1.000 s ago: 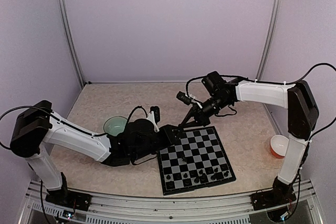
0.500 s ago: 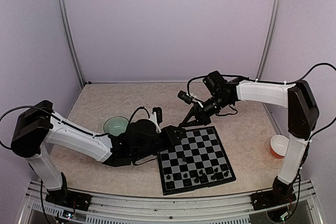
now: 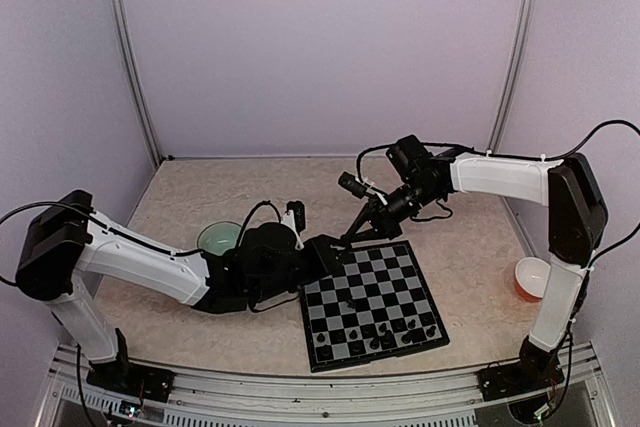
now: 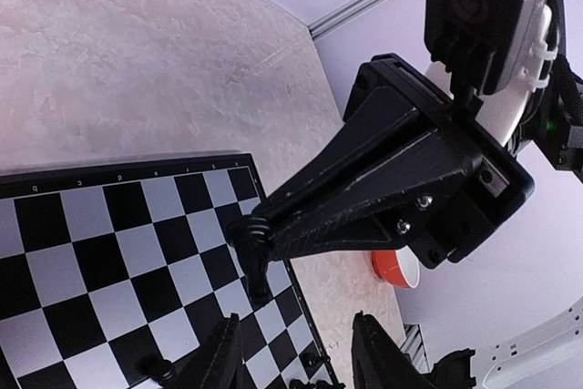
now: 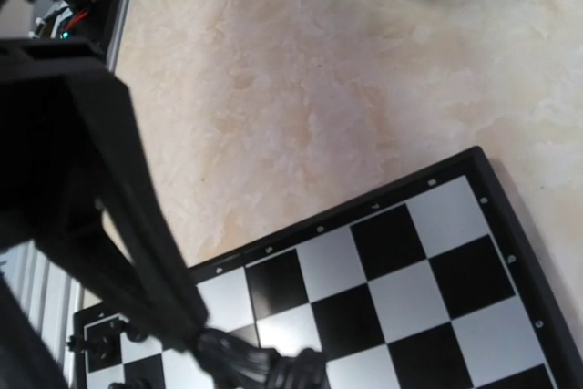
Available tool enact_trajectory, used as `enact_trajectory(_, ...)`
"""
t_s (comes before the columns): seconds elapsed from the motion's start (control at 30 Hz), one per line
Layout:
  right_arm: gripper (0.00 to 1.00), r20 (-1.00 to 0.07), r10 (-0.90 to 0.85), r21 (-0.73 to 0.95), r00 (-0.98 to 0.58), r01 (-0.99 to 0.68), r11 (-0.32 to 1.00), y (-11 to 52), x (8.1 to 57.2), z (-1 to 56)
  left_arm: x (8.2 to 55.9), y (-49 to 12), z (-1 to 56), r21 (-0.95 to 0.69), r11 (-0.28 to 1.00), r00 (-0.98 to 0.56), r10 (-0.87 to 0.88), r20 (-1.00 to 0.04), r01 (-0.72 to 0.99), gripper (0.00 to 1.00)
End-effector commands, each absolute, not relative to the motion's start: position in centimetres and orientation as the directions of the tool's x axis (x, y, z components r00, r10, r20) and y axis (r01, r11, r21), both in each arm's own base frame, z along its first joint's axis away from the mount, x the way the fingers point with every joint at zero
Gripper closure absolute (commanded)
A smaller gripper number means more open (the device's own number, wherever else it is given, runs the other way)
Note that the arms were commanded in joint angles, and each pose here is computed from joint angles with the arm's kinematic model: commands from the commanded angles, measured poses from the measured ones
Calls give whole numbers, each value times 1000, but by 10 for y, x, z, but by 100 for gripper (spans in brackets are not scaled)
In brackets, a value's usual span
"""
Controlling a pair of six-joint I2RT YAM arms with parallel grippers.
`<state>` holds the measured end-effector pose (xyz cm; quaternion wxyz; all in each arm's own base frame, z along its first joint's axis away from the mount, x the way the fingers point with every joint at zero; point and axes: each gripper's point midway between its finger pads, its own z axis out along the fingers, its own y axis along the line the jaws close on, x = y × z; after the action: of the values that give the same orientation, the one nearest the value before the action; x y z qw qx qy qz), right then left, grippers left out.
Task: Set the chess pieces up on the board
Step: Pass from the right arm to the left
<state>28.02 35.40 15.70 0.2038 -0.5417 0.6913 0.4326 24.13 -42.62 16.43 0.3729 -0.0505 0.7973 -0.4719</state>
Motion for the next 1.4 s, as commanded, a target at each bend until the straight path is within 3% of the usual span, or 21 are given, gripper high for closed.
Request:
enact_trajectory(0.0, 95, -767, -554, 382, -324, -924, 12, 351, 274, 168, 248, -439, 169, -798, 530, -716, -435, -546, 287, 60)
enact_trajectory(0.3, 95, -762, -558, 394, -328, -919, 2, 351, 272, 163, 255, -441, 167, -800, 521, -713, -437, -548, 296, 77)
enact_trajectory(0.6, 95, -761, -559, 398, -330, -917, 0, 351, 272, 161, 261, -438, 163, -784, 543, -702, -430, -568, 301, 80)
enact_trajectory(0.93, 92, -762, -562, 392, -321, -920, -5, 349, 269, 161, 267, -437, 165, -696, 623, -674, -344, -653, 357, 94)
enact_trajectory(1.2, 71, -796, -530, 320, -291, -947, 39, 325, 287, 184, 254, -427, 176, -509, 732, -708, -51, -704, 453, 96)
enact_trajectory(1.37, 68, -824, -503, 222, -260, -966, 136, 294, 308, 200, 224, -405, 157, -318, 792, -771, 278, -573, 522, 96)
